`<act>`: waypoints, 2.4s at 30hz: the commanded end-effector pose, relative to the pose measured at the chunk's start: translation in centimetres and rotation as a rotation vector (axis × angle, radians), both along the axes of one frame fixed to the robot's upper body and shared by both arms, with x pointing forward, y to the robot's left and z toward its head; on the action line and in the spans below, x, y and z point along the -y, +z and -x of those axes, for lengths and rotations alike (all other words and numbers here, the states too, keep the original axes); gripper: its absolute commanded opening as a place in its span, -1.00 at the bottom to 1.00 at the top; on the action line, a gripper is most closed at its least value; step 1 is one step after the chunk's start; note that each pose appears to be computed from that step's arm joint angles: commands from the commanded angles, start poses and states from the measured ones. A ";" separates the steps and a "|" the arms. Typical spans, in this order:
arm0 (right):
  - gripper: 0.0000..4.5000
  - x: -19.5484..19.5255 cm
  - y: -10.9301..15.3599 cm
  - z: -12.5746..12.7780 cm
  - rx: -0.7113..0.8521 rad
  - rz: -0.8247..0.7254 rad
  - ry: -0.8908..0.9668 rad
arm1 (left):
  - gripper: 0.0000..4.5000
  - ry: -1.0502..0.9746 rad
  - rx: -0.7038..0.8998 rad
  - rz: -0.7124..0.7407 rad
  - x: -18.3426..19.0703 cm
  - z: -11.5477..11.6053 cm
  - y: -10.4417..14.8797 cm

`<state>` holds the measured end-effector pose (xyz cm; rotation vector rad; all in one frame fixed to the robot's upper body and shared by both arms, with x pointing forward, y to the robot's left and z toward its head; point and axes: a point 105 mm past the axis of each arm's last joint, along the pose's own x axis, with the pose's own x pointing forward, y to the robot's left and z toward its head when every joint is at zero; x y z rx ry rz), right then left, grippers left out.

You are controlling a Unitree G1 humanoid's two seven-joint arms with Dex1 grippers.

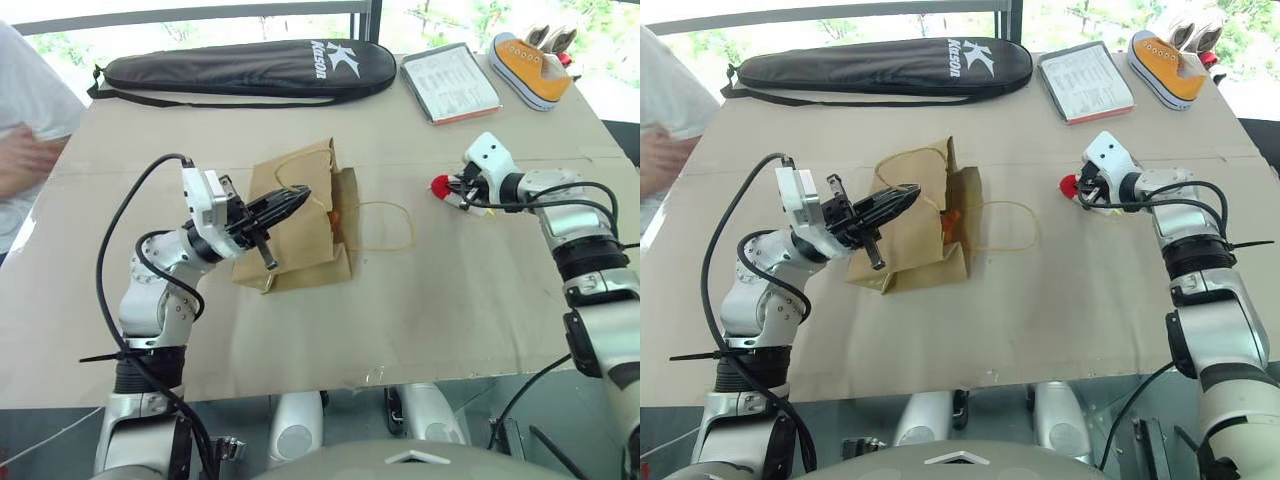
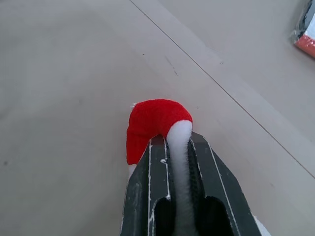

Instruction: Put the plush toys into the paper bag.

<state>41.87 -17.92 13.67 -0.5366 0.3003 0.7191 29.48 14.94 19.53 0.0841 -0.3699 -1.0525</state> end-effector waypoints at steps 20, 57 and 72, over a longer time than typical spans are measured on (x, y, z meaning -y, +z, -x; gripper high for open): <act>-0.98 -20.5 5.1 11.2 0.291 -0.070 0.936 | -1.00 -0.142 0.057 0.076 2.4 0.8 3.1; 0.44 -11.8 -2.6 9.4 -0.372 -0.514 0.108 | -1.00 -0.054 0.058 -0.041 -3.2 2.5 0.4; 0.44 -11.9 -1.8 9.4 -0.419 -0.532 0.153 | -1.00 0.077 0.057 -0.051 -6.0 3.5 0.6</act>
